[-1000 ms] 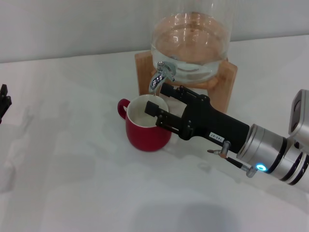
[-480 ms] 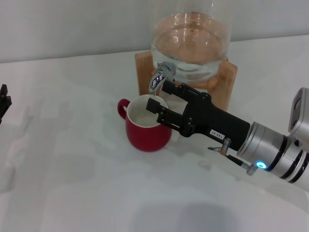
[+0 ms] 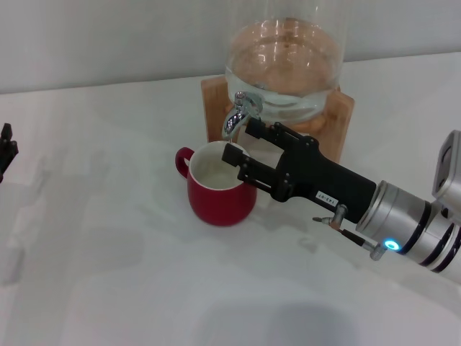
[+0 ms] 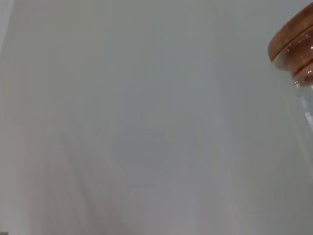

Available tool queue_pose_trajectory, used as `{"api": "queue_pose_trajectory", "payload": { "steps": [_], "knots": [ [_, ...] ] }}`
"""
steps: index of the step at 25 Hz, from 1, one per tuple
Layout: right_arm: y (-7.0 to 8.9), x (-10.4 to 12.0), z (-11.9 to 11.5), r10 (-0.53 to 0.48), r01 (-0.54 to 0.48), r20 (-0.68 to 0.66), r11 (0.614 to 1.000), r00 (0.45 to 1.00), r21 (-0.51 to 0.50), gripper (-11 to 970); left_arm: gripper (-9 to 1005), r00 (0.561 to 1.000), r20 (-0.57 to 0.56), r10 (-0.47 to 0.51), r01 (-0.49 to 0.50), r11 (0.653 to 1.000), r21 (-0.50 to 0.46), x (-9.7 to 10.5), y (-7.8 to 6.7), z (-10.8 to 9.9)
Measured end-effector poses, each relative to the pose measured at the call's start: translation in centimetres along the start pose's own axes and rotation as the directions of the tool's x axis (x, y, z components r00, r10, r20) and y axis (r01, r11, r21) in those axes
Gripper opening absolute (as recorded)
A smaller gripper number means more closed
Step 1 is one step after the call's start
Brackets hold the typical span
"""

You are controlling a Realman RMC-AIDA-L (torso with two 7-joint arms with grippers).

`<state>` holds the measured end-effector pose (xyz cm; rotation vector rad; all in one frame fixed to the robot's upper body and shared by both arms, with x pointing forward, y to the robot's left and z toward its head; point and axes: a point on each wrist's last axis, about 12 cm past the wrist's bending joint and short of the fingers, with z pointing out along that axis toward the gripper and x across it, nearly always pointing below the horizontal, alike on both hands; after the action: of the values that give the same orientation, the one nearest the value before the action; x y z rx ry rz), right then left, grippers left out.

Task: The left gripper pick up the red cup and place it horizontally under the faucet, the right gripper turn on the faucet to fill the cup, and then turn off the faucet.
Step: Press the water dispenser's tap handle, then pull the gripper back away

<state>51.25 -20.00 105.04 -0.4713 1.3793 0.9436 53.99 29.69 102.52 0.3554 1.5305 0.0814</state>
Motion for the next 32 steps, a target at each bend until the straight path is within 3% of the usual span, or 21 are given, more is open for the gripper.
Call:
{"api": "queue_pose_trajectory", "payload": {
  "steps": [32],
  "knots": [
    [-0.15, 0.11, -0.59, 0.005, -0.005, 0.006, 1.000, 1.000, 0.027, 720, 884, 1.000, 0.002, 0.002, -0.002, 1.000, 0.004, -0.07, -0.06, 0.10]
  ]
}}
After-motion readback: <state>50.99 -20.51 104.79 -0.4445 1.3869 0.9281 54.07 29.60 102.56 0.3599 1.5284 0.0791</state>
